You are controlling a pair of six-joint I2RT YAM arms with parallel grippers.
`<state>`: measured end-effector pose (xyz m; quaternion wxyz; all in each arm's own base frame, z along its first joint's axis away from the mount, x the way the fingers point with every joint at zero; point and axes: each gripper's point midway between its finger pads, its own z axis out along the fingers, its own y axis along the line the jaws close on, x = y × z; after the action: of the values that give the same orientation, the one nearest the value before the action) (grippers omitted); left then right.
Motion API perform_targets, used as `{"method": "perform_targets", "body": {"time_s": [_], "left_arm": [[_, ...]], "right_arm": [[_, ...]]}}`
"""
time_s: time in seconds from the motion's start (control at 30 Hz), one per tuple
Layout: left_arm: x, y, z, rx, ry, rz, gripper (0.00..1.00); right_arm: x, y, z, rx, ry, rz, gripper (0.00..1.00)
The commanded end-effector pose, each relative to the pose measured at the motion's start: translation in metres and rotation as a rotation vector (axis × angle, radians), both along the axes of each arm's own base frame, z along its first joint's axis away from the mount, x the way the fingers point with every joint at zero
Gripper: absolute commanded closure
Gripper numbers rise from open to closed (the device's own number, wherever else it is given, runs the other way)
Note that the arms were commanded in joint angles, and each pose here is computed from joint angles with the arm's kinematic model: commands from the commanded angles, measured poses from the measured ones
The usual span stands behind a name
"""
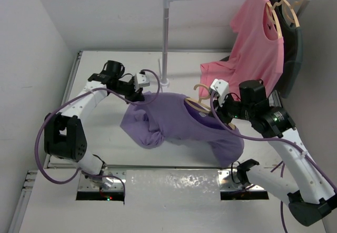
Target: Place the t-shirt on the hanger
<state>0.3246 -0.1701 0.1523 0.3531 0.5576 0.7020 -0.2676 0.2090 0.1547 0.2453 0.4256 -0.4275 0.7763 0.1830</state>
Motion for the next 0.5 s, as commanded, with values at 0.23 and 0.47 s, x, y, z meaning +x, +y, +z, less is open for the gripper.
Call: {"method": "perform_targets", "body": {"time_s": [0.23,0.47], "left_arm": [[-0.01,0.001,0.02,-0.01,-0.135,-0.149,1.0],[-0.009,-0.006,0.011,-0.042,-0.075,-0.155,0.67]], "right_arm": [[0.003,-0.004,0.033,-0.002,-0.088,0.005,1.0],[0.005,-0.001,0.039,0.016,-0.099,0.003,1.0]]}}
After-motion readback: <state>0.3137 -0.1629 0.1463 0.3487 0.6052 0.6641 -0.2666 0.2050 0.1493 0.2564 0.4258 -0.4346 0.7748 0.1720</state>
